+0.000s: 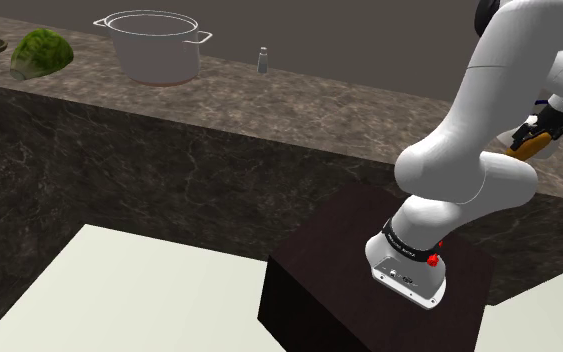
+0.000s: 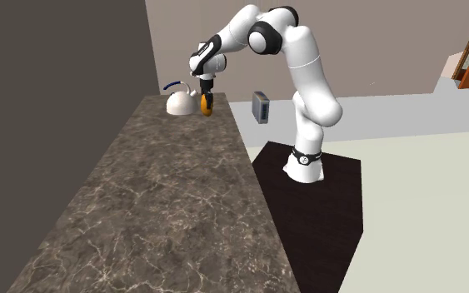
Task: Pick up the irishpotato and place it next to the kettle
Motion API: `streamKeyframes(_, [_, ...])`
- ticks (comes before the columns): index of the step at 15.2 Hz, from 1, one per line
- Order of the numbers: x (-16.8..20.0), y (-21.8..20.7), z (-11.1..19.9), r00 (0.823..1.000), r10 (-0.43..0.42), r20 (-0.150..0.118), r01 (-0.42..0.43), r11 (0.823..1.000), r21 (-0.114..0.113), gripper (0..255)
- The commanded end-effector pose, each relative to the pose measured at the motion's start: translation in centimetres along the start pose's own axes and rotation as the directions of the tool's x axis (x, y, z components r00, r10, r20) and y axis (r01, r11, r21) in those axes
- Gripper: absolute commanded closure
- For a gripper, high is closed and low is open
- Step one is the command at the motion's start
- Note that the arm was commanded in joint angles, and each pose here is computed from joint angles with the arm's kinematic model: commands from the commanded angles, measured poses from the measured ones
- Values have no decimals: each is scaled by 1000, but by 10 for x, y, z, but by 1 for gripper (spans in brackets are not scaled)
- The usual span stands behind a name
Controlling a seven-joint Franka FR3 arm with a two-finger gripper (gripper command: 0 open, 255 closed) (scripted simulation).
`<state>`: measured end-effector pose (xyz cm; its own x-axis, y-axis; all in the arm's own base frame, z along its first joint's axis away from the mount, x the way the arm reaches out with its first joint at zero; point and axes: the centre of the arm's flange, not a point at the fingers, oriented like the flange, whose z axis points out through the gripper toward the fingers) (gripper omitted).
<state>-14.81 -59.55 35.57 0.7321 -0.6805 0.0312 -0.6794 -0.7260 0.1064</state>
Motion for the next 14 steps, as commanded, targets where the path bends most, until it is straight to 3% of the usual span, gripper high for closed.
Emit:
streamKeyframes(1, [-3, -2, 8, 1000, 2, 14, -2, 1000, 13, 255])
streamKeyframes(3, [-3, -2, 8, 1000, 2, 14, -2, 1000, 13, 255])
streamKeyframes(4, [-1, -4, 7, 1000, 2, 14, -2, 1000, 12, 0])
streamKeyframes(9, [-3, -2, 8, 1000, 2, 14, -2, 1000, 13, 0])
streamKeyframes(13, [-2, -2, -42, 1000, 2, 14, -2, 1000, 13, 0])
streamKeyframes(14, [-2, -2, -42, 1000, 2, 14, -2, 1000, 13, 0])
